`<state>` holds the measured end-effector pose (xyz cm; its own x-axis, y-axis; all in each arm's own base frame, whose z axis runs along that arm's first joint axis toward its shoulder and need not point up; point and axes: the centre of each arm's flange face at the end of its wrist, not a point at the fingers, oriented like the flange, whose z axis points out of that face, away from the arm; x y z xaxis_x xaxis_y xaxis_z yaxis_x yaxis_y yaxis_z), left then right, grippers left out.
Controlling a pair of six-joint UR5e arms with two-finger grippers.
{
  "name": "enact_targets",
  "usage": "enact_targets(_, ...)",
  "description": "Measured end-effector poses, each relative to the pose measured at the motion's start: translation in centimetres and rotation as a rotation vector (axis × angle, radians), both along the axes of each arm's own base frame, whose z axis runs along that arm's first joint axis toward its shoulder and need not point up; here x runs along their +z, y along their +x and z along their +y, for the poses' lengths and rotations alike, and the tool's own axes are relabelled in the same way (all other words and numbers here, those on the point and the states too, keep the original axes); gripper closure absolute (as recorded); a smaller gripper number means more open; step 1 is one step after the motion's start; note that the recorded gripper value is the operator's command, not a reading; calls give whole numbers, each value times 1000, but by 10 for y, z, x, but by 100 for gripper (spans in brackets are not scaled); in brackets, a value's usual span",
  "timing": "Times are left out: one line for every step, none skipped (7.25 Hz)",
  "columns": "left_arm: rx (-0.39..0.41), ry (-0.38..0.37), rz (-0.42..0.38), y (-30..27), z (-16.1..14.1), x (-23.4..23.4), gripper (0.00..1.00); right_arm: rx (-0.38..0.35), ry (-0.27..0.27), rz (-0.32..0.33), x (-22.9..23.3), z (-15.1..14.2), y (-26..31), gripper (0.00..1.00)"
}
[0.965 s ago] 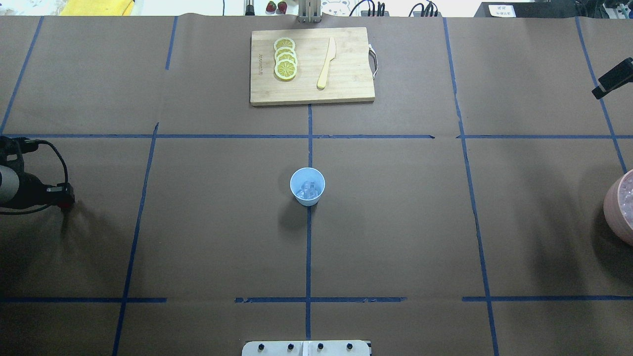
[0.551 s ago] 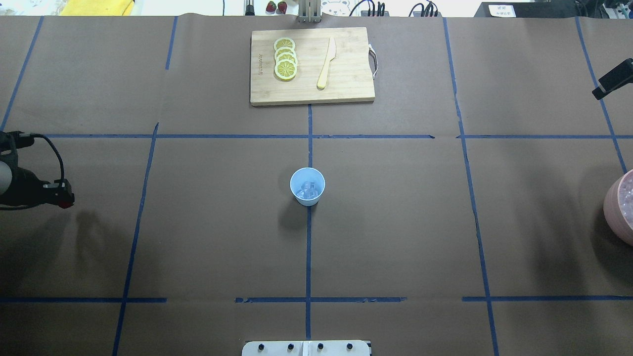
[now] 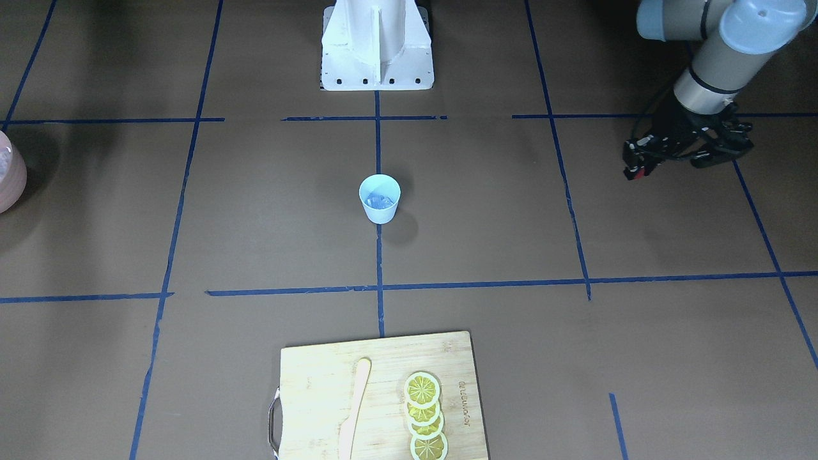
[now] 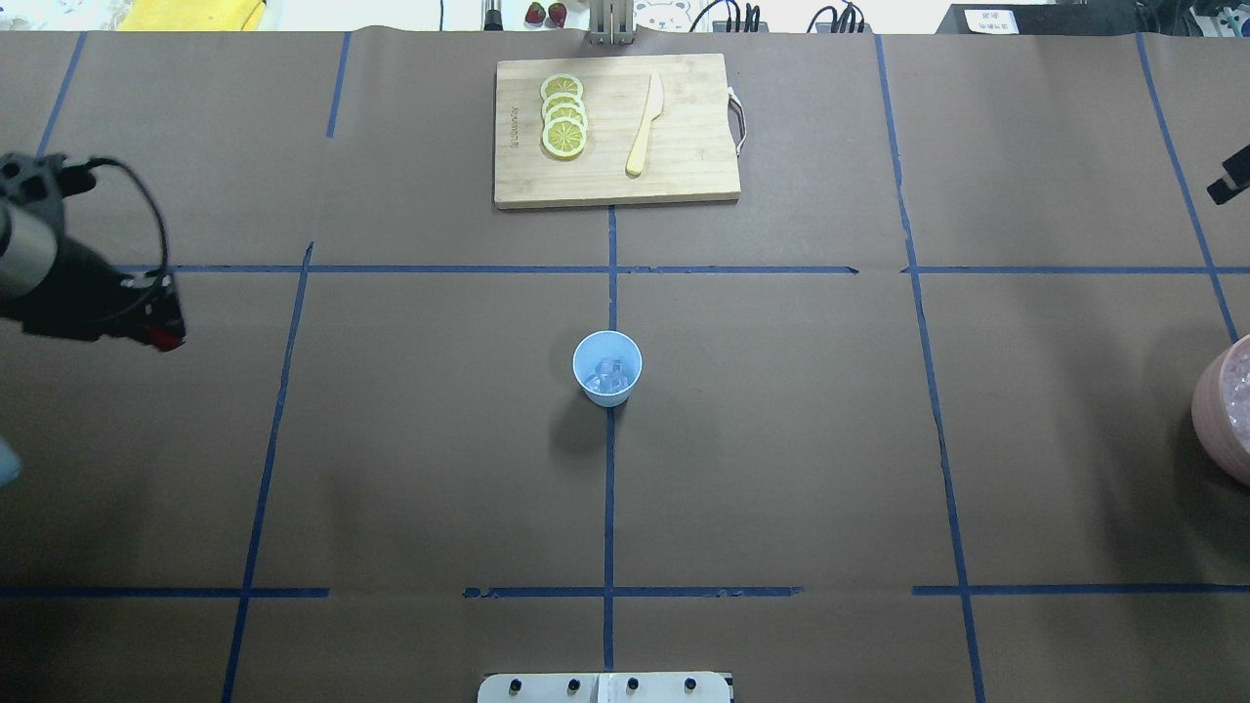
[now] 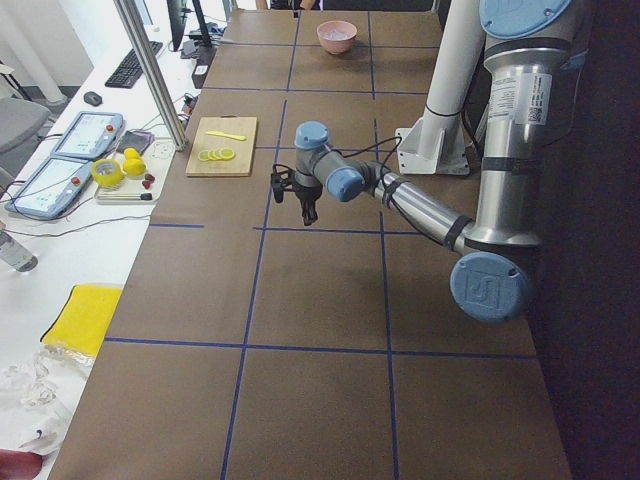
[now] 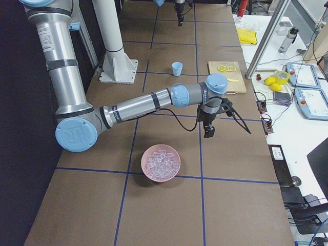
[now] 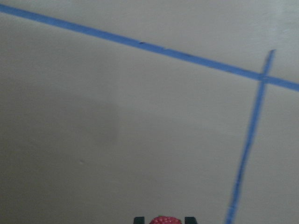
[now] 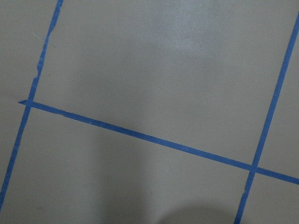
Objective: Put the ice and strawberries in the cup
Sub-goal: 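Lift the strawberry with the left gripper and carry it over the blue cup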
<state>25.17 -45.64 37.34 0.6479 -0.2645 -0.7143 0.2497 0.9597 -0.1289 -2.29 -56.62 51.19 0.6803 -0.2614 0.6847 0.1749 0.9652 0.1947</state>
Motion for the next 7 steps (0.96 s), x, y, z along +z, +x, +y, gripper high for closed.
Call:
enact_targets(2, -7, 1, 14, -11, -48, 99, 1, -4, -16, 22, 5, 25, 1)
enact_targets(5, -20, 9, 31, -15, -87, 99, 3, -7, -24, 42, 13, 47, 1)
enact_targets(8, -42, 23, 56, -14, -120, 99, 6, -15, -31, 62, 26, 64, 1)
enact_targets(13, -61, 37, 84, -13, -146, 99, 13, -23, -33, 77, 38, 78, 1)
enact_targets(19, -72, 44, 110, -18, -165, 99, 21, -23, -34, 92, 51, 87, 1)
enact_targets(25, -76, 48, 127, -22, -178, 99, 30, -14, -35, 107, 66, 93, 1)
enact_targets(33, -73, 55, 139, -22, -190, 99, 41, -13, -34, 123, 82, 98, 1)
